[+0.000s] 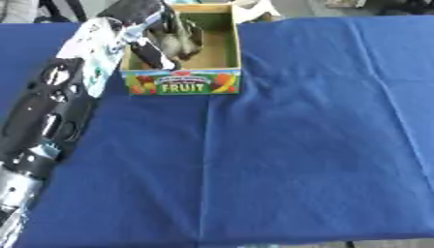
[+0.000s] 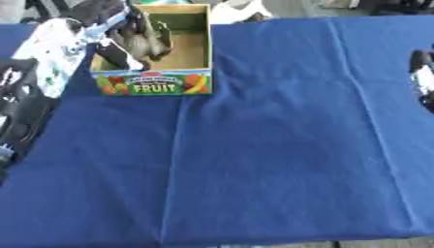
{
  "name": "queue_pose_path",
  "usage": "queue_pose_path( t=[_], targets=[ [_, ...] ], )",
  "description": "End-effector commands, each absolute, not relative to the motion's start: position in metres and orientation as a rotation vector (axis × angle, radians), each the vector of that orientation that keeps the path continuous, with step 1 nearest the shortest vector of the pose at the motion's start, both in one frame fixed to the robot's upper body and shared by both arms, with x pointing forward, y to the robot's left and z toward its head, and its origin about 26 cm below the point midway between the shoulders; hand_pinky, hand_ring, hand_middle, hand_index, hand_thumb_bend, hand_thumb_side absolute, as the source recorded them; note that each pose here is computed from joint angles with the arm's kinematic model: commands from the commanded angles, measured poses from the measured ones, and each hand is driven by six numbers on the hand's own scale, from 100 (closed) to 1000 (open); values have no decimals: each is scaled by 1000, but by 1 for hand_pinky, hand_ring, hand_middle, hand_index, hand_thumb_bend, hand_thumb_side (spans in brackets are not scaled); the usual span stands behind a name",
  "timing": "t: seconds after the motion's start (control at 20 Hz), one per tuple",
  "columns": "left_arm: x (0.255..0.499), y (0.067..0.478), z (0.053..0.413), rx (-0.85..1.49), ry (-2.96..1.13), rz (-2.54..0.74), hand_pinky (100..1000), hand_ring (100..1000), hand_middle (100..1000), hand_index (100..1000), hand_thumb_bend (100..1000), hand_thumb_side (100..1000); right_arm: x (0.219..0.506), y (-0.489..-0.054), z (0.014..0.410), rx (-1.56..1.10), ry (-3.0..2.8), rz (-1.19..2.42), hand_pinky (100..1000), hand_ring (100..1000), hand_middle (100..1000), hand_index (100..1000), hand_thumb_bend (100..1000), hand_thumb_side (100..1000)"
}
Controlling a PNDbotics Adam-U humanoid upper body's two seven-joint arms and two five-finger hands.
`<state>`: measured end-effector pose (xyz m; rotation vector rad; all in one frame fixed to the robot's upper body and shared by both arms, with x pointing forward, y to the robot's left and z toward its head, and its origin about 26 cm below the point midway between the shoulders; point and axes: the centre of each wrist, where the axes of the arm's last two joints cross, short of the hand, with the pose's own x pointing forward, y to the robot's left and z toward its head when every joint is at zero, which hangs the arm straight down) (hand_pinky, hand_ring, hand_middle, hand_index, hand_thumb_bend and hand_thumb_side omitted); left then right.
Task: Pick up objects on the table and place them in the box.
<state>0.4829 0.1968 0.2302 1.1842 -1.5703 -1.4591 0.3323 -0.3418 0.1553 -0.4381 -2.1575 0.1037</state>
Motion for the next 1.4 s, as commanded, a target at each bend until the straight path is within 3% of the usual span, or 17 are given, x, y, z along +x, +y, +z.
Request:
queue_pose_path(
  t=[0.05, 0.3, 0.5, 0.55, 0.65, 0.85, 0.95, 1.1, 1.3, 1.4],
  targets=[
    [490, 198, 234, 1295, -1588, -1336, 434, 370, 292, 422, 337, 100, 333, -343, 163, -435, -2178, 123, 568, 691, 661, 796, 330, 274],
    [495, 201, 225, 1391, -1567, -1229, 461, 410, 366, 469, 392, 100, 333, -343, 162, -428, -2175, 125, 568, 691, 661, 796, 331, 273],
    [498, 205, 215, 1410, -1509, -1199, 556, 521, 507, 625, 518, 100, 334, -341, 162, -418, -2177, 131, 568, 690, 660, 796, 330, 274],
    [498, 205, 213, 1408, -1493, -1201, 589, 567, 564, 692, 573, 134, 334, -341, 162, -417, -2176, 132, 568, 690, 659, 796, 330, 274],
    [499, 206, 211, 1402, -1472, -1208, 623, 620, 627, 734, 744, 317, 334, -341, 162, -417, -2176, 132, 568, 690, 659, 796, 330, 274],
    [498, 207, 210, 1384, -1470, -1215, 700, 749, 764, 811, 987, 523, 334, -341, 162, -417, -2176, 130, 568, 690, 659, 796, 330, 273],
    [497, 207, 213, 1387, -1495, -1199, 736, 799, 812, 850, 1000, 592, 334, -341, 162, -418, -2175, 129, 568, 689, 659, 796, 329, 273],
    [495, 207, 220, 1393, -1560, -1155, 740, 808, 817, 846, 1000, 626, 334, -341, 162, -418, -2175, 127, 568, 689, 659, 796, 328, 273],
    [487, 208, 238, 1351, -1707, -1054, 673, 722, 731, 808, 995, 601, 334, -342, 161, -421, -2174, 122, 568, 689, 658, 796, 328, 275],
    [479, 209, 252, 1306, -1795, -1005, 644, 677, 684, 778, 923, 589, 333, -343, 161, -425, -2173, 117, 568, 689, 658, 796, 326, 275]
  ],
)
